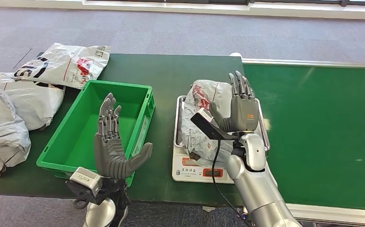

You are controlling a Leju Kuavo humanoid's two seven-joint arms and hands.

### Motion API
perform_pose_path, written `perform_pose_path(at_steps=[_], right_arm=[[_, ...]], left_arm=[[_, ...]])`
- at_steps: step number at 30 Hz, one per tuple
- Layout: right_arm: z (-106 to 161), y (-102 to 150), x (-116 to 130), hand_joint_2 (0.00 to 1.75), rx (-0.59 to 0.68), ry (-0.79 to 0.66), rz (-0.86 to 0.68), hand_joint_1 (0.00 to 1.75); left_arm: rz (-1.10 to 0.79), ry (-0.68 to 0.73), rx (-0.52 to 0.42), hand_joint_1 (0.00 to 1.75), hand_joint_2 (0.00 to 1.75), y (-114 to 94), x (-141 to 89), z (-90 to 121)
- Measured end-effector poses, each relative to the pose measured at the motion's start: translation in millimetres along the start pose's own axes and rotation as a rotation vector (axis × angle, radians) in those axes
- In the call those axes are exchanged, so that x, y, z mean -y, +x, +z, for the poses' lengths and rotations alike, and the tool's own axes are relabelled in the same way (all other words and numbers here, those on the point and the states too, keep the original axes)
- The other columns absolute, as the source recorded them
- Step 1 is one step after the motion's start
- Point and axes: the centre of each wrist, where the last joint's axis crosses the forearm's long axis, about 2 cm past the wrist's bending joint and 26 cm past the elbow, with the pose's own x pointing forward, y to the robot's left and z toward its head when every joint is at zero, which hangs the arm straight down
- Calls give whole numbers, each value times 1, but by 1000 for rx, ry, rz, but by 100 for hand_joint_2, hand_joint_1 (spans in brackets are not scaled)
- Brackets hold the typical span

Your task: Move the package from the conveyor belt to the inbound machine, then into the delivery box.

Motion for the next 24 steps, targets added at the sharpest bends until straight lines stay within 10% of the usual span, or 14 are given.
perform_pose_path(at_steps=[14,18,24], right_arm=[[2,0,5,0,23,-35,-11,0],[3,0,27,175,174,-167,-29,0],[11,-13,94,175,253,-517,-54,0]], left_arm=[[-1,-5,-3,0,175,-1,0,1],[-16,-10,2,0,175,-1,0,1],[-119,-59,39,0,175,-5,2,-9]])
